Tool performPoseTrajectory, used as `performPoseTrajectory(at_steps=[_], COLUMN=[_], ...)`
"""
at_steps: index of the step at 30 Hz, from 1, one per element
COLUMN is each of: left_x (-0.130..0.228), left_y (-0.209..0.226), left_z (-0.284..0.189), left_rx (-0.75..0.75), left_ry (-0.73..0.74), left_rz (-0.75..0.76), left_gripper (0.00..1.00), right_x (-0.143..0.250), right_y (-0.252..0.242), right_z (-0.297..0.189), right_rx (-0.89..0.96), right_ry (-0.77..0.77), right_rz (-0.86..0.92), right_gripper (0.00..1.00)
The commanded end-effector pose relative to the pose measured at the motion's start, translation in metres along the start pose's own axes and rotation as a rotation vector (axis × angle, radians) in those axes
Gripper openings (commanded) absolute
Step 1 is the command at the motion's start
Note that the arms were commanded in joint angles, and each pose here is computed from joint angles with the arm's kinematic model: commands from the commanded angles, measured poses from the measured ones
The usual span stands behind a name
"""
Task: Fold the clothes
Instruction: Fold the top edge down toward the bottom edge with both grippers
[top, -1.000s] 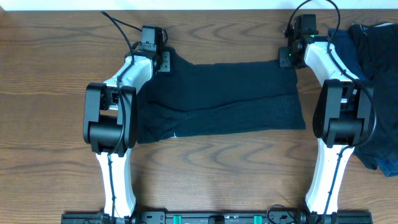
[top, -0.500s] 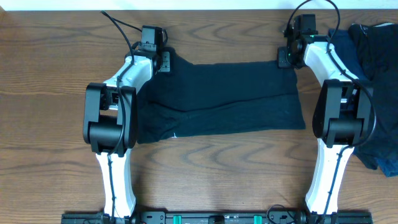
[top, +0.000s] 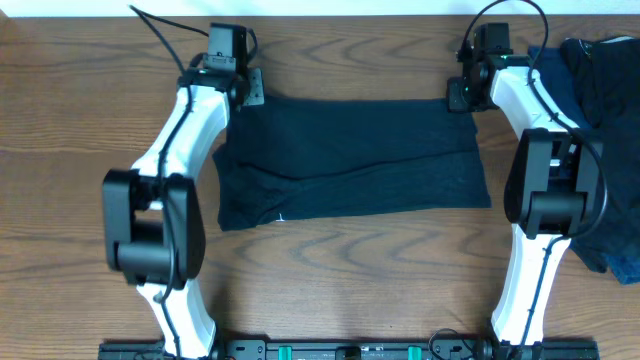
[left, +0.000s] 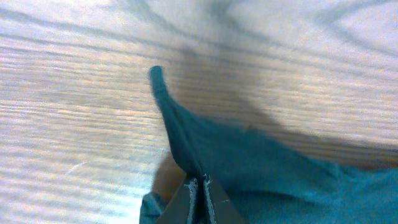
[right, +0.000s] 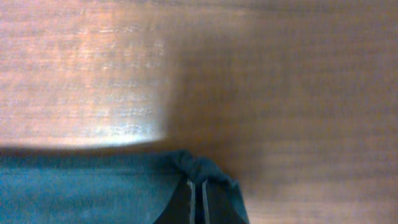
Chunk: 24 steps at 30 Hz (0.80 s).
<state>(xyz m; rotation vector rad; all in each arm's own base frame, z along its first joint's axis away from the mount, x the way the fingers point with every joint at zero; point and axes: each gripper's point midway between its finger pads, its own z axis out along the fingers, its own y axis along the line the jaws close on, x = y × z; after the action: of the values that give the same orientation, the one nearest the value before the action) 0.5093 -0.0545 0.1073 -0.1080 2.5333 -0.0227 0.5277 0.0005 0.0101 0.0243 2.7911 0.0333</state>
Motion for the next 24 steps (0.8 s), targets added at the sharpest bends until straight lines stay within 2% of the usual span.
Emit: performPoseTrajectory(at_steps=[1,7,13,24], left_x=[-0.002,0.042,0.088,0.128], left_y=[0.005,0.017,0.027,0.032], left_z=[-0.023,-0.06,-0.081,-0.105], left_rx=[-0.008,-0.054,-0.116,-0.165], left_ry=[0.002,0.179,0.367,0.544], left_rz=[-0.014,-0.102,-0.161,-0.216], left_gripper=[0.06,0.06,0.06,0.06], right_x=[-0.013,0.021,0.066,0.126], right_y=[0.002,0.008,0.008,0.009], right_z=[-0.051,-0.092,-0.109,-0.121], right_rx=[-0.024,-0.056,-0.045,-0.029], right_ry=[-0.054,0.067,0.246,0.491], right_rz=[0.041,0.065,0.098,0.138], right_gripper=[0.01,0.01,0.01,0.01])
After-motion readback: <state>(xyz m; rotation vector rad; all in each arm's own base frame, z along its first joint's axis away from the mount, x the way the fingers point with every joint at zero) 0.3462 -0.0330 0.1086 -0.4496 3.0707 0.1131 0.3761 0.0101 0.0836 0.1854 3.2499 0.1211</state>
